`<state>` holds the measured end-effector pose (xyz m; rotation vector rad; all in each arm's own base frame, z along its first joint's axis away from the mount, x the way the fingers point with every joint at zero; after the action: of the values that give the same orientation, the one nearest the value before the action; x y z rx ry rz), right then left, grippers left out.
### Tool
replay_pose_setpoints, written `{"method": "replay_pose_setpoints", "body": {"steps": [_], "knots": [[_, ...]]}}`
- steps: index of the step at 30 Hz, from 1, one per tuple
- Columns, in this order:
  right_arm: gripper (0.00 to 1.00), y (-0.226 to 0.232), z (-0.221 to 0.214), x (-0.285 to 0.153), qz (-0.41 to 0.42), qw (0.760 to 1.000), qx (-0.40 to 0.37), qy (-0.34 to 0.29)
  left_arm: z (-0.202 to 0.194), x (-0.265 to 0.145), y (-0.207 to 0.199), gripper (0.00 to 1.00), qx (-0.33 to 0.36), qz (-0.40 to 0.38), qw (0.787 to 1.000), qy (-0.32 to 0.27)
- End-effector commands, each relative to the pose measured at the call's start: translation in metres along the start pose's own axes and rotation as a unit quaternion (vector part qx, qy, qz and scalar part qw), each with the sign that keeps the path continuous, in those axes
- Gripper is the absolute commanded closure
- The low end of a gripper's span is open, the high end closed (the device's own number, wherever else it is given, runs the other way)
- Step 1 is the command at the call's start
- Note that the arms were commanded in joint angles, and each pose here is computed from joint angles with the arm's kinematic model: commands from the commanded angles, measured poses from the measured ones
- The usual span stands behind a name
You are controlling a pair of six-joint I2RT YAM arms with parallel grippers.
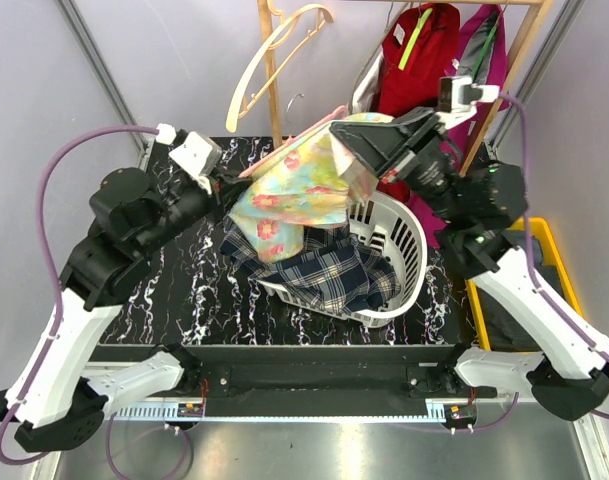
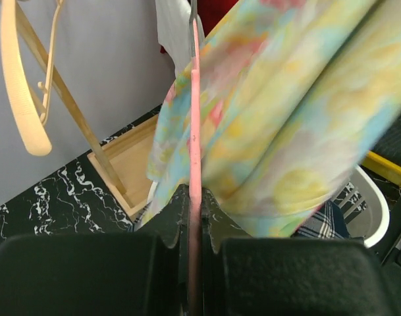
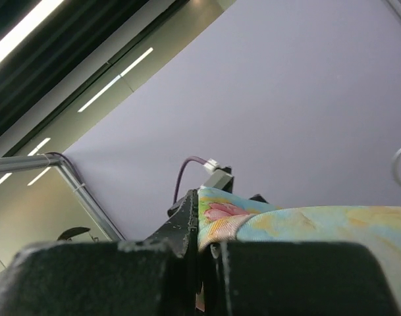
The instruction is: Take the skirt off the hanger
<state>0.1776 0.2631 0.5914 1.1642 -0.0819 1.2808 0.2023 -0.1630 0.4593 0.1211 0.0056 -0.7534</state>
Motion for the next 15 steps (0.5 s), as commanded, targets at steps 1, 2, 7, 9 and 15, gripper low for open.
{"method": "replay_pose_setpoints", "body": {"steps": [1,2,7,9,15], "knots": [[1.0,0.065,0.024,-0.006,0.053,0.998,-0.041,-0.009,0.032,0.008,0.016,1.0,0.024,0.041,0.996,-0.072],[1.0,0.073,0.028,-0.007,0.056,0.997,-0.053,-0.012,0.032,0.009,0.016,1.0,0.024,0.043,0.996,-0.073],[1.0,0.142,0.06,-0.011,0.102,0.989,-0.095,-0.039,0.031,0.012,0.018,1.0,0.022,0.046,0.996,-0.074],[1.0,0.174,0.074,-0.014,0.127,0.983,-0.118,-0.052,0.032,0.011,0.018,1.0,0.023,0.048,0.996,-0.077],[1.0,0.223,0.098,-0.031,0.141,0.968,-0.189,-0.083,0.037,0.011,0.019,1.0,0.022,0.051,0.995,-0.083]]}}
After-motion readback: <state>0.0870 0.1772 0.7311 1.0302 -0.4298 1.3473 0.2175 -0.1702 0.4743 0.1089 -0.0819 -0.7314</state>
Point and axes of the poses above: each gripper's point midway between its finger pads, its own x axis out along the fingers, its own y axis along the line the jaws close on, z = x × y, the point moved 3 cm from there along -x, back along the fingers, and after that the axes turned 3 degrees about x, right-handed, at the moved point
